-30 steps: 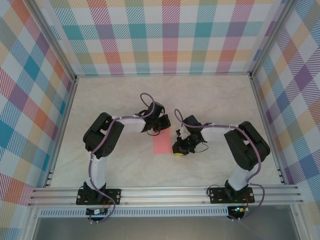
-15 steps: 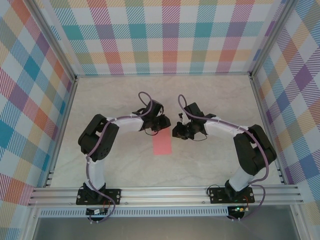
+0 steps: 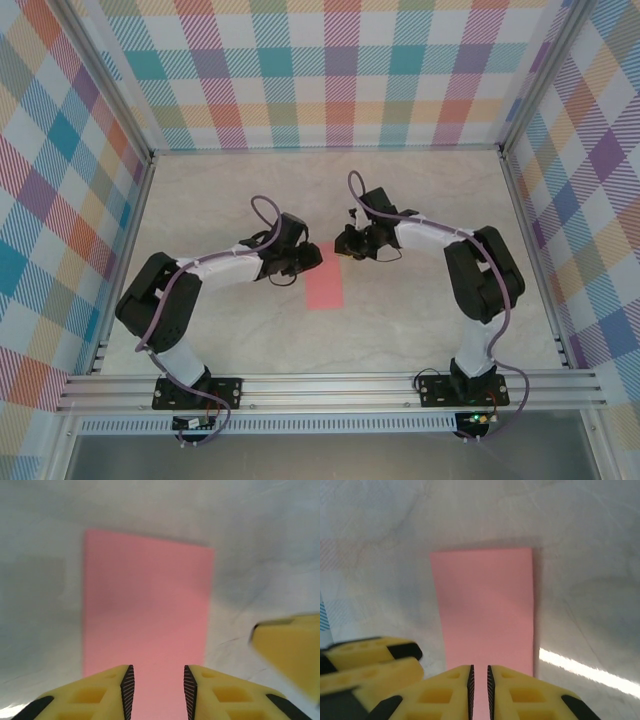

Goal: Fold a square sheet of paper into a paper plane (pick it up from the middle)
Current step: Fold the square sheet of paper in half at the center of the table.

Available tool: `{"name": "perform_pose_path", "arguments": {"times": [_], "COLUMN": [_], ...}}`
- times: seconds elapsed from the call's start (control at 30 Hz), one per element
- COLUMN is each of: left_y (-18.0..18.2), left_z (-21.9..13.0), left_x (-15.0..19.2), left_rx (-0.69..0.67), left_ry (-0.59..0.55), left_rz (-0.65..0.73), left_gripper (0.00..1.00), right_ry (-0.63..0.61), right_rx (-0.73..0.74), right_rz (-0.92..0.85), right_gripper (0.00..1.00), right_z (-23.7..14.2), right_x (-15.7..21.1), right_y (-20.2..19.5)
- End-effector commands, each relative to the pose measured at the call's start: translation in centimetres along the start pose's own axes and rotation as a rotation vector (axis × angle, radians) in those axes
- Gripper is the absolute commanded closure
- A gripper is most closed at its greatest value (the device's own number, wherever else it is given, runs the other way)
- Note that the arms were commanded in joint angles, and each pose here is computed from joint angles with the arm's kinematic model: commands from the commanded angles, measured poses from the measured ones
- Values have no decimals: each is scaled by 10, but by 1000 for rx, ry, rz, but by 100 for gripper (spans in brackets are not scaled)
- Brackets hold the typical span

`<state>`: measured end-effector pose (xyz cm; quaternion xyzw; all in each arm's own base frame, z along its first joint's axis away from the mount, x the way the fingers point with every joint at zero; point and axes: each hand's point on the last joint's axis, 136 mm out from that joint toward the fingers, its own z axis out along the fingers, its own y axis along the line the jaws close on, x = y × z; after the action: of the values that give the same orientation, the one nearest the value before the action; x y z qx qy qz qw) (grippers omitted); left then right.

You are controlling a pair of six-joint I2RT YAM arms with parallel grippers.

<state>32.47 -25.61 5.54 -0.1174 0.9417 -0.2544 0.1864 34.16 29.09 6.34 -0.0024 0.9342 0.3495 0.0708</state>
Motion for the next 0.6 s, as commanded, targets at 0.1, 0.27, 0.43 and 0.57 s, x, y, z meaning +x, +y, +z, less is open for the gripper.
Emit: {"name": "perform_pose_path", "arguments": {"times": [0.1,0.27,0.43,0.57], "left_y": [18,26,30,32], "left_z": [-15,-15,-15,-16], "left_x": [5,13,21,29], "left_rx": [-32,-44,-51,-44], "left_ry": [-15,9,35,66], "left_rz": [-67,-89,-107,-124], "left_gripper": [59,54,48,45], "right_ry": [42,46,52,52], "right_rx": [2,55,90,138], "right_rz": [-22,-15,-13,7], "right_gripper": [79,78,77,77], "right_z": [20,31,38,41], "right_x": [-15,-23,-27,-26], "right_y": [3,-8,-16,-27]}}
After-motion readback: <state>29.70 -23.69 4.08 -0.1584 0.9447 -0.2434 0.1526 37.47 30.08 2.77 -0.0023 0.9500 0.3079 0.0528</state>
